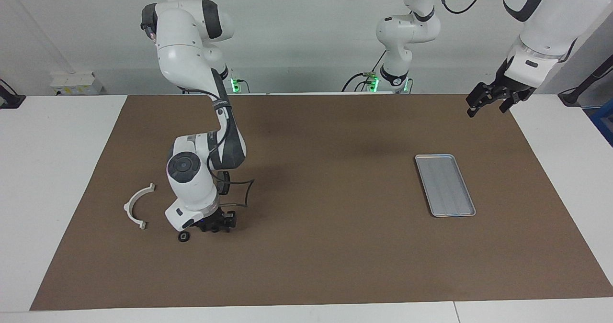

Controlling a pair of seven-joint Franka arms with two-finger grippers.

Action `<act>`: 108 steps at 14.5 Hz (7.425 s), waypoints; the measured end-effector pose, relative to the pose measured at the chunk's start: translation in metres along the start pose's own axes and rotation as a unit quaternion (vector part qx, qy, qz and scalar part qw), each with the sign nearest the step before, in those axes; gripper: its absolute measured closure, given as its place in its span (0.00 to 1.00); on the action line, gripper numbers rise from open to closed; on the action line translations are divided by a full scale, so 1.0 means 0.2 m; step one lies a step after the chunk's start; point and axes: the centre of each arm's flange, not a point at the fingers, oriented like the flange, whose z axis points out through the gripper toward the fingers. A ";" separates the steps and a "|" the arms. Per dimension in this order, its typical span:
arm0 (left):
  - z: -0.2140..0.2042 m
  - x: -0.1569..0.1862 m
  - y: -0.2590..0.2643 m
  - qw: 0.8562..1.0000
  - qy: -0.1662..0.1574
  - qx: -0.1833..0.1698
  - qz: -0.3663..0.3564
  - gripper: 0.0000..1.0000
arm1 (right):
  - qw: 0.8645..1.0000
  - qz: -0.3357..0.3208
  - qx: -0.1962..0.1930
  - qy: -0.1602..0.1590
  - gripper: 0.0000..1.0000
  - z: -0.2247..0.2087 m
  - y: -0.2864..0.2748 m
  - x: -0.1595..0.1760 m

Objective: Pick bearing gear from pile to tray
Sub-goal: 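Carry the bearing with the right gripper to mid-table and release, then withdraw the right gripper while the left gripper reaches the bearing, then grasp the dark bearing on the table with the left gripper, then carry the bearing with the left gripper and lower it into the tray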

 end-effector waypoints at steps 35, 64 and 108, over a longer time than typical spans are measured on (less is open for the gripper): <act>0.00 0.00 0.00 1.000 0.000 0.000 0.000 0.00 | 0.976 0.209 0.050 -0.035 0.77 -1.15 -1.61 -0.86; 0.29 0.02 0.41 0.997 0.026 -0.009 -0.073 0.00 | 0.988 0.153 0.005 0.012 0.00 -0.74 -1.35 -0.50; 1.26 0.00 0.65 0.976 -0.030 0.018 -0.214 0.76 | 0.999 -0.046 -0.009 0.003 0.00 0.04 0.49 0.11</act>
